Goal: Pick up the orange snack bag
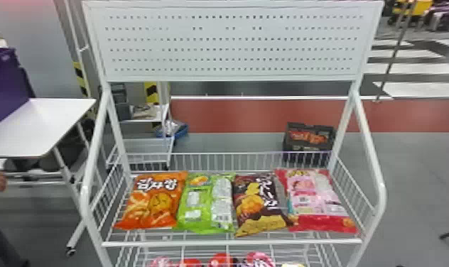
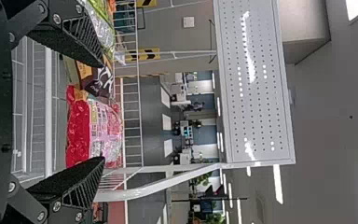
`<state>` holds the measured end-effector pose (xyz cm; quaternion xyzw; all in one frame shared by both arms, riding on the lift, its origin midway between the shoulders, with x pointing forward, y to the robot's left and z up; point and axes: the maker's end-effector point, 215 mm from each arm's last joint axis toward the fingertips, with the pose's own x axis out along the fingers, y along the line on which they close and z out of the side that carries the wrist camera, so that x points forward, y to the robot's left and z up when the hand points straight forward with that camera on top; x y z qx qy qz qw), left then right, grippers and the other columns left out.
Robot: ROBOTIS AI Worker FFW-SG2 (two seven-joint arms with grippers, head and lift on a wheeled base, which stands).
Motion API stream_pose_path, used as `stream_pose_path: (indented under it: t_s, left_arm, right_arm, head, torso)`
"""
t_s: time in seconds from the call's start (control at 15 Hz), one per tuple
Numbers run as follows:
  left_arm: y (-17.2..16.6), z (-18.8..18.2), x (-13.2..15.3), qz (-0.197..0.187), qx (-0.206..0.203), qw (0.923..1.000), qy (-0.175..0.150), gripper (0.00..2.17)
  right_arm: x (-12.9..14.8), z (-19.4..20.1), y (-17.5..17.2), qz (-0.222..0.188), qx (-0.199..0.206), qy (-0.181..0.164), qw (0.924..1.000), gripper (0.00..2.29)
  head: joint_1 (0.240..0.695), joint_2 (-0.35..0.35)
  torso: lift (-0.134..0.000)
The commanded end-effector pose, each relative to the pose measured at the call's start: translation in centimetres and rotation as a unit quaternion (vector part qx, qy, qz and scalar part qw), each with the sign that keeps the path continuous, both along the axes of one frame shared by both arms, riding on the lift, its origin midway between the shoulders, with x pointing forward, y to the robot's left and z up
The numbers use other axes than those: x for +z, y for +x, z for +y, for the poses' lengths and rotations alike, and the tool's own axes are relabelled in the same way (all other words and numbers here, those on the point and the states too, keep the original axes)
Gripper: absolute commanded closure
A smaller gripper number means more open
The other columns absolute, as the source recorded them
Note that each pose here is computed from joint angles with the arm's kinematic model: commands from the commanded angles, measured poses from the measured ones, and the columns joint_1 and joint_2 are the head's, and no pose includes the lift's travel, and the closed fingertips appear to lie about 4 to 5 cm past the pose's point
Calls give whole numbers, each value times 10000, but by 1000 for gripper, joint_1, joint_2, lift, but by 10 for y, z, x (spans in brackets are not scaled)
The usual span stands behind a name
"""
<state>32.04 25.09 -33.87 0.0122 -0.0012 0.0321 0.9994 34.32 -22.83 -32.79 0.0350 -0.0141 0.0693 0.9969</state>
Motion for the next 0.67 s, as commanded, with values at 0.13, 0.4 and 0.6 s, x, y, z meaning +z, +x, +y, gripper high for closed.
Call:
stream_pose_path:
  t_s: [0.13,0.4,0.6]
  left_arm:
    - [0,0,2,-25,5,10000,-15,87]
    - [-1,0,3,-47,13,10000,-23,87]
    - [-1,0,5,-89,12,10000,-41,87]
  right_arm:
    - [-2,0,0,31,14,-8,10000,194]
    - [-3,0,0,47,10,-5,10000,194]
    - [-3,0,0,47,10,-5,10000,194]
  head:
    - [499,0]
    - [499,0]
    - [499,0]
  torso:
    - [0]
    - [0]
    - [0]
